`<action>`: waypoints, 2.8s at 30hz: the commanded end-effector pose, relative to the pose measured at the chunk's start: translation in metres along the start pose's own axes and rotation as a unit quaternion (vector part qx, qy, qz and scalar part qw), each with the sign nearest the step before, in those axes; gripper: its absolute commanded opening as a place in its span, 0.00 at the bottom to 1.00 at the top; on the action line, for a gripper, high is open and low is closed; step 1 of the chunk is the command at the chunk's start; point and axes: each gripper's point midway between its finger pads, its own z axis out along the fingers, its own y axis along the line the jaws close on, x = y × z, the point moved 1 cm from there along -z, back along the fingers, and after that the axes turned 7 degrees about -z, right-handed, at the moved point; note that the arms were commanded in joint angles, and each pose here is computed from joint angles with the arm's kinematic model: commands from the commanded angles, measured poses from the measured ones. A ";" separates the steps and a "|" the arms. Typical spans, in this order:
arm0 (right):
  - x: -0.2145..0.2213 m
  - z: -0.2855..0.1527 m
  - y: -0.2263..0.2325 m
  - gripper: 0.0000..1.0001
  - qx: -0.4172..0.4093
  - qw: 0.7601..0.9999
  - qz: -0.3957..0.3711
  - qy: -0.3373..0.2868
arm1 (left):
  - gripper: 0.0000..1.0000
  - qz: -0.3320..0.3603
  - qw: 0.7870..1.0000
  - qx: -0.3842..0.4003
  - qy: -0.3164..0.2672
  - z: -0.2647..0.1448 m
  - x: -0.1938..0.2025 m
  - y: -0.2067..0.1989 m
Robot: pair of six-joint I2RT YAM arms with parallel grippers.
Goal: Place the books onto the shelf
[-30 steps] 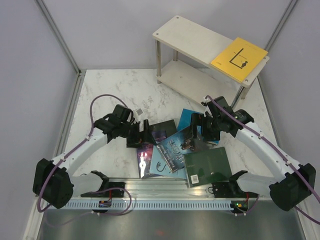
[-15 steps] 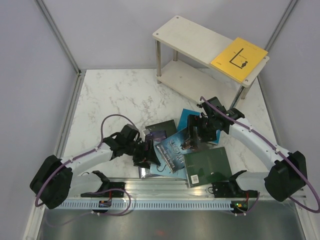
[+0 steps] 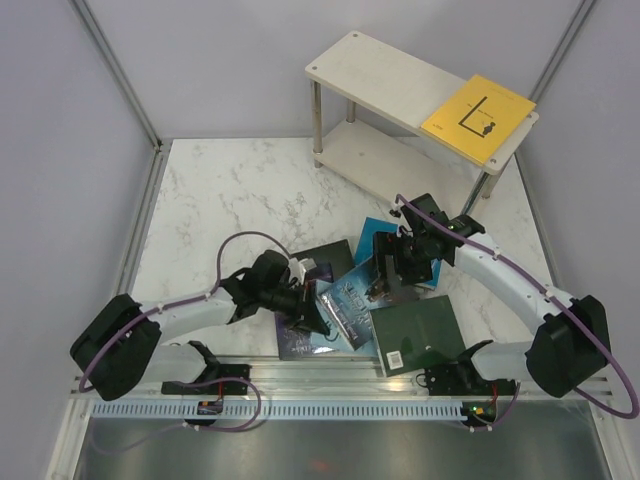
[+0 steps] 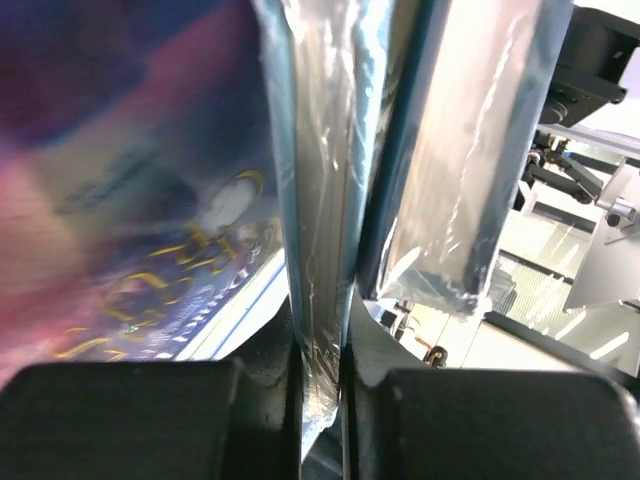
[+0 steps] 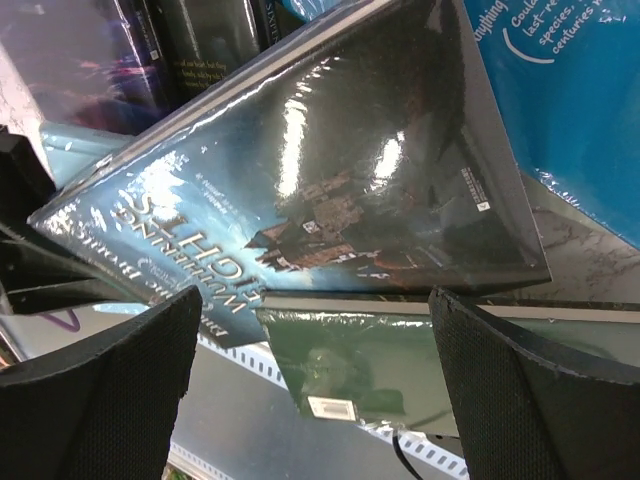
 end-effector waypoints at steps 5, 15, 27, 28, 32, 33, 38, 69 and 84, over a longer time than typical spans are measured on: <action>-0.023 -0.015 0.014 0.98 -0.012 0.999 -0.026 -0.023 | 0.02 0.030 0.986 -0.144 -0.077 -0.040 -0.024 -0.003; -0.065 -0.055 0.075 0.98 -0.137 0.984 -0.074 -0.091 | 0.02 0.141 0.940 -0.232 -0.208 -0.147 -0.066 -0.069; -0.095 -0.119 0.126 0.98 -0.225 0.942 -0.176 -0.177 | 0.02 0.333 0.935 0.019 -0.117 -0.165 -0.002 -0.178; -0.100 -0.119 0.122 0.98 -0.208 0.946 -0.167 -0.186 | 0.02 0.330 0.935 0.009 -0.131 -0.168 -0.006 -0.177; -0.110 -0.131 0.117 0.98 -0.178 0.952 -0.117 -0.220 | 0.02 0.266 0.925 -0.086 -0.258 -0.187 -0.044 -0.160; -0.111 -0.146 0.122 0.98 -0.185 0.946 -0.106 -0.245 | 0.02 0.240 0.927 -0.087 -0.275 -0.189 -0.048 -0.161; -0.130 -0.201 0.159 0.98 -0.288 0.903 -0.005 -0.319 | 0.02 0.142 0.912 -0.081 -0.377 -0.208 -0.077 -0.177; -0.200 -0.233 0.250 0.77 -0.550 0.752 0.194 -0.305 | 0.02 0.014 0.778 0.359 -0.516 -0.295 -0.084 -0.313; -0.222 -0.272 0.264 0.00 -0.514 0.760 0.167 -0.360 | 0.78 0.014 0.808 0.284 -0.517 -0.280 -0.082 -0.287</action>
